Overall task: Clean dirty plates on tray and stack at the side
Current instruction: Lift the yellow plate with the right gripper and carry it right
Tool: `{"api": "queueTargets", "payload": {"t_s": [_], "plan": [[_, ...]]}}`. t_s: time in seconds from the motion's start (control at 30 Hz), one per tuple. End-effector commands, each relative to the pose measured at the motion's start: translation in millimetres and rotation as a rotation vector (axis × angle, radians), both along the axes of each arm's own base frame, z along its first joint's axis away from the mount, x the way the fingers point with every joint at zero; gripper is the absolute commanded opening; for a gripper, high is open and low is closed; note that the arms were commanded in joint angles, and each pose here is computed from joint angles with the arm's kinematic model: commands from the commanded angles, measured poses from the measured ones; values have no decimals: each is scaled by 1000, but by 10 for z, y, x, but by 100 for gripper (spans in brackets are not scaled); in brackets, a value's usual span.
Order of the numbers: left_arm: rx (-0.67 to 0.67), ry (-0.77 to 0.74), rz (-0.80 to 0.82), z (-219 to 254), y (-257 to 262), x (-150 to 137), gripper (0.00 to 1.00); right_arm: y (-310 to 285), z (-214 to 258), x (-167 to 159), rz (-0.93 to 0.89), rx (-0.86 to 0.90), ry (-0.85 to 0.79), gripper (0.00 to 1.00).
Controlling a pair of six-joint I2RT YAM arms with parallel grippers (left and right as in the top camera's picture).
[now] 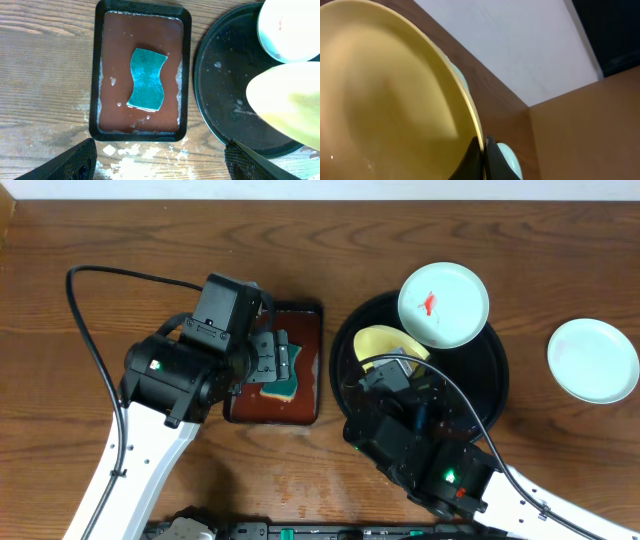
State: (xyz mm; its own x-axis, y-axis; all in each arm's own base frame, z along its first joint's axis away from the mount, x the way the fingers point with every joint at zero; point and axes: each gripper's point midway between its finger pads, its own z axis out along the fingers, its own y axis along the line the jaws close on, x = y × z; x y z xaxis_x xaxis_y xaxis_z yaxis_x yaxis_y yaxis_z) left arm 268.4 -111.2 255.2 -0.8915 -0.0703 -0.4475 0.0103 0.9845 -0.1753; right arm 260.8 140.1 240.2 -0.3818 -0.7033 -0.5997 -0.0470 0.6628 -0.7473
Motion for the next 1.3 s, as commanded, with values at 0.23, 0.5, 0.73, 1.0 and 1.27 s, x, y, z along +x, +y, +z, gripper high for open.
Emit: {"api": "queueTargets", "payload": {"t_s": [0.23,0.5,0.73,1.0,1.27], "plan": [[3,-7,4,23,16,4,83,-119,196,-15,-52,-121,-73,1],[3,-7,4,23,16,4,83,-94,218,-2,-54,-93,-87,1],[3,-7,4,23,16,4,84,-92,221,0,-55,-90,-88,1],[3,-7,4,23,16,4,84,-92,221,0,-55,-90,-88,1],[3,-7,4,23,16,4,84,-92,221,0,-55,-90,-88,1]]}}
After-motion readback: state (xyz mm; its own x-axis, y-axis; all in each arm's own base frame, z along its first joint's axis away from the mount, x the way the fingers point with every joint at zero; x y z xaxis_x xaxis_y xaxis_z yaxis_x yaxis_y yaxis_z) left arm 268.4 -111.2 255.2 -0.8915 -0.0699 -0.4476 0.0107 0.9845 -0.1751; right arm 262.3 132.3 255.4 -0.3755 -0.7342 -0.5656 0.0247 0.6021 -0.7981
